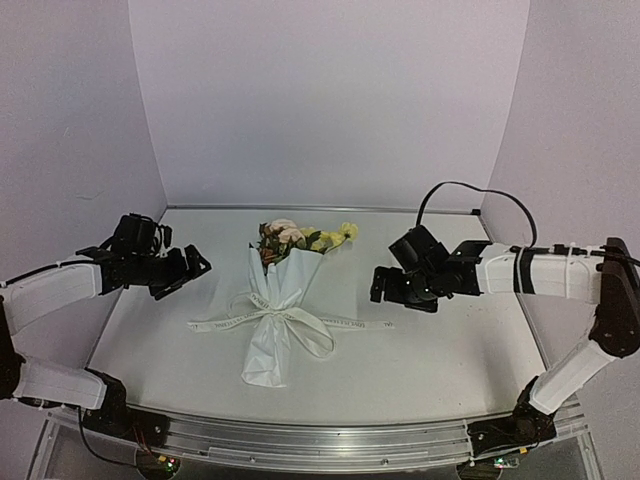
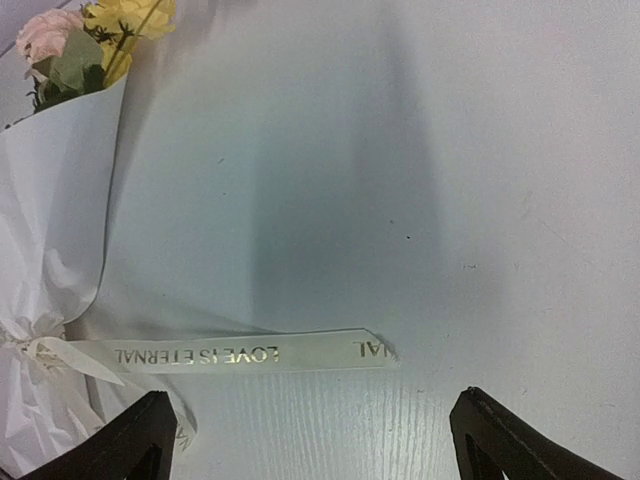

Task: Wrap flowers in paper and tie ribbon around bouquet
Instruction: Tie the half-tied ribbon around the folded bouquet, then reset both arms

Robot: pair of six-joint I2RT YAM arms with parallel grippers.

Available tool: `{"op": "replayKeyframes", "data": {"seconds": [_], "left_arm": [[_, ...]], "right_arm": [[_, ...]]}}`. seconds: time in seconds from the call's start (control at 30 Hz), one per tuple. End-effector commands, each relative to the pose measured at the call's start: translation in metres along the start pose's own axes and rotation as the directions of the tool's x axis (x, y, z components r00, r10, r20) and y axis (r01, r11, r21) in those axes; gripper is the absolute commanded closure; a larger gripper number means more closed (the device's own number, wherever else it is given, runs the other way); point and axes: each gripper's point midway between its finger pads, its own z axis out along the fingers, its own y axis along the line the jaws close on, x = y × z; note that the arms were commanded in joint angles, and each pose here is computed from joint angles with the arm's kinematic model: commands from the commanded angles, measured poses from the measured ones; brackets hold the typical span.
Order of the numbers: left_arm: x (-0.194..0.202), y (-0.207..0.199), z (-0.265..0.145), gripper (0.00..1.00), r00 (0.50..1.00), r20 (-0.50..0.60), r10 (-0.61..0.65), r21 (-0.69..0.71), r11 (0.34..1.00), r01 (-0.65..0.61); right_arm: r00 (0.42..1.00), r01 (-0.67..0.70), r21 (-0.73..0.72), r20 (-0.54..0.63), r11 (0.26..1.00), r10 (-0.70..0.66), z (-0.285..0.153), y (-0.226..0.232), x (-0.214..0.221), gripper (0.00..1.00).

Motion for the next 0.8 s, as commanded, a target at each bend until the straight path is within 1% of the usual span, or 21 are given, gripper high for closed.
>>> {"op": "replayKeyframes", "data": {"seconds": [0.0, 0.13, 0.3, 0.5, 0.77], "left_arm": [[-0.04, -0.05, -0.025, 0.0, 0.985, 0.128, 0.112, 0.136, 0.982, -0.129], [-0.06, -0.074, -0.041, 0.0, 0.972, 0.191, 0.138, 0.189, 0.966, -0.175], [-0.083, -0.094, -0.062, 0.0, 0.95, 0.272, 0.157, 0.213, 0.952, -0.218], [-0.097, -0.094, -0.073, 0.0, 0.936, 0.316, 0.155, 0.17, 0.961, -0.216], [-0.099, -0.091, -0.079, 0.0, 0.927, 0.339, 0.157, 0.149, 0.964, -0.218]], "right_arm": [[0.995, -0.039, -0.042, 0.085, 0.998, 0.043, -0.032, 0.002, -0.019, 0.02], [0.985, -0.072, -0.063, 0.15, 0.995, 0.081, -0.054, -0.002, -0.032, 0.02], [0.963, -0.106, -0.061, 0.242, 0.993, 0.117, -0.076, -0.016, -0.045, 0.02], [0.936, -0.116, -0.063, 0.326, 0.991, 0.13, -0.099, -0.026, -0.059, 0.02], [0.93, -0.117, -0.062, 0.343, 0.991, 0.131, -0.104, -0.03, -0.061, 0.02]]}}
